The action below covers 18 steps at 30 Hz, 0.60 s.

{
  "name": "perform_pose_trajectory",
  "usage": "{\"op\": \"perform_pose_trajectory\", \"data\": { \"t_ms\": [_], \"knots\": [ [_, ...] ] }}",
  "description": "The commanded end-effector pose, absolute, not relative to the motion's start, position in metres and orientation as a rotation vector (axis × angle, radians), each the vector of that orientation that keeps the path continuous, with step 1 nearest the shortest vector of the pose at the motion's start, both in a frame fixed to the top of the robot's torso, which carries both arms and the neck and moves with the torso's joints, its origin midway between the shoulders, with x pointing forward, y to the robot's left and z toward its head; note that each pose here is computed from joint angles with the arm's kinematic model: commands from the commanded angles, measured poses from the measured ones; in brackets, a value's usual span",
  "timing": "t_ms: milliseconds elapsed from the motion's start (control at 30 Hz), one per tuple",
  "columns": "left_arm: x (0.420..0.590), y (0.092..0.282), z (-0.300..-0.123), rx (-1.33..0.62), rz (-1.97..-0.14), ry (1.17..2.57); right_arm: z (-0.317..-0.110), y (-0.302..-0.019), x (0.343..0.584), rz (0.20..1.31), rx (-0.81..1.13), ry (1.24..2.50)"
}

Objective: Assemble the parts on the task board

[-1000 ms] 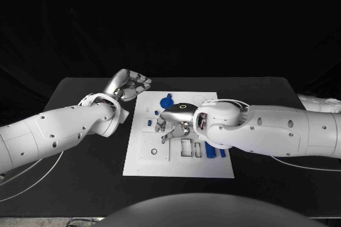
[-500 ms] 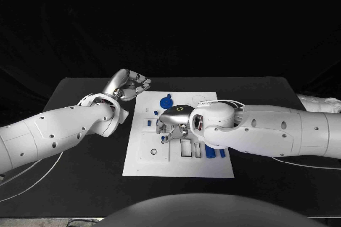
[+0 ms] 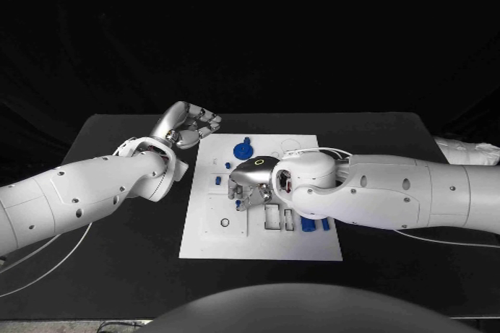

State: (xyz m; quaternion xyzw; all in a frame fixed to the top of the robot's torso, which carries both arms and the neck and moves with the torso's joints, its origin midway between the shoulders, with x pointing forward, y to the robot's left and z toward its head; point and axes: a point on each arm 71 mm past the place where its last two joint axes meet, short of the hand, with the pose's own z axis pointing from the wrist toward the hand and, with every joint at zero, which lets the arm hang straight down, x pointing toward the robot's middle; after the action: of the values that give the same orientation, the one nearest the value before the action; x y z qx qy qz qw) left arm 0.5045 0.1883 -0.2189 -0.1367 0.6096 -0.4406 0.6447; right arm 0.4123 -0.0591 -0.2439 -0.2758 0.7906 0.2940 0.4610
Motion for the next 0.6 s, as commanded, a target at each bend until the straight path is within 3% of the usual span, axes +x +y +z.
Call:
{"op": "perform_pose_trajectory", "data": {
  "t_ms": [33, 600],
  "knots": [
    [0.5040, 0.1855, -0.2184, -0.298, -1.017, 1.393, -0.2474, -0.0589, 0.4124, 0.679, -0.698, 1.965],
    [0.5040, 0.1849, -0.2184, -0.297, -1.019, 1.394, -0.2505, -0.0588, 0.4137, 0.653, -0.695, 1.982]
  ]
}}
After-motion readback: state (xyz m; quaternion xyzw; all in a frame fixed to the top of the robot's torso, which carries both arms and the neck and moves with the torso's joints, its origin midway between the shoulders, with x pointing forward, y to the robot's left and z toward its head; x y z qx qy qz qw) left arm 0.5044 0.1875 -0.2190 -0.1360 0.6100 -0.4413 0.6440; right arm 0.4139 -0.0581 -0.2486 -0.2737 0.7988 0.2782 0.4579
